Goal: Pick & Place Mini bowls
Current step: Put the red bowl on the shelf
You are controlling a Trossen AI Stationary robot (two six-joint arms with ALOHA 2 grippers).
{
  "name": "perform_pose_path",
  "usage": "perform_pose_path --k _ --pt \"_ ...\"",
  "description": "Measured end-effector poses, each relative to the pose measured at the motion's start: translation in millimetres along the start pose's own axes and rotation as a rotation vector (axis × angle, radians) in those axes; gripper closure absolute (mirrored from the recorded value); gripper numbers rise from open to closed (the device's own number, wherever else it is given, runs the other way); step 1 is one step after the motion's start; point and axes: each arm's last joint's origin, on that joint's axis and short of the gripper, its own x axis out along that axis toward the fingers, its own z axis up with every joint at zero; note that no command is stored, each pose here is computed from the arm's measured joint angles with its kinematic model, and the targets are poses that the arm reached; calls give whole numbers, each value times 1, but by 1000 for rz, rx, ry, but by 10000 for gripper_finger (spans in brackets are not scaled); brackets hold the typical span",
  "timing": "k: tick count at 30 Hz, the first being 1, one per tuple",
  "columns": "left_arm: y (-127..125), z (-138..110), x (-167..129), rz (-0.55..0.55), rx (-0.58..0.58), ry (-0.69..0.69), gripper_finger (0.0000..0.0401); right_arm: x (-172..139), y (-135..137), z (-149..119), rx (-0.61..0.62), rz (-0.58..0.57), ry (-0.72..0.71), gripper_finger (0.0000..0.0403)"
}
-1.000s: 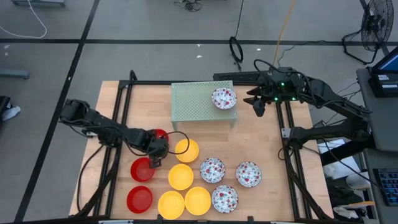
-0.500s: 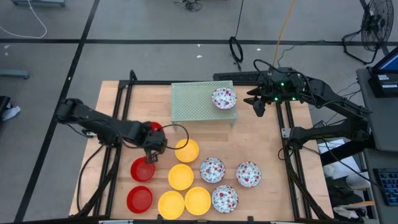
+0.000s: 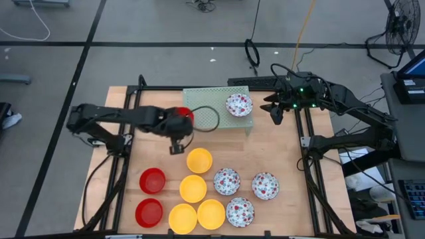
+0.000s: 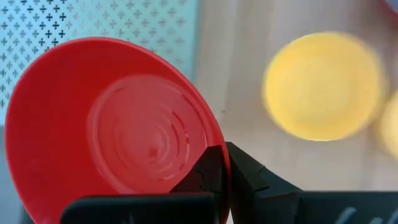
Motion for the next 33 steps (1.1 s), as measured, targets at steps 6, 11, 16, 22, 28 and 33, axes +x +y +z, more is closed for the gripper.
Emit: perform_pose_path --k 6,11,16,22,28,33 --pt "18 14 34 19 70 52 397 0 0 -2 2 -4 16 220" --pt "29 17 44 31 118 59 393 0 0 -2 2 -4 16 220" --pt "40 19 44 39 111 24 396 0 0 -1 2 -4 16 220" --pt "50 20 45 53 126 13 395 0 0 -1 2 -4 15 220" --pt "55 20 46 62 140 9 387 0 0 -1 1 -4 15 220" --pt "60 23 47 73 164 -22 395 0 -1 -1 -1 -45 1 220"
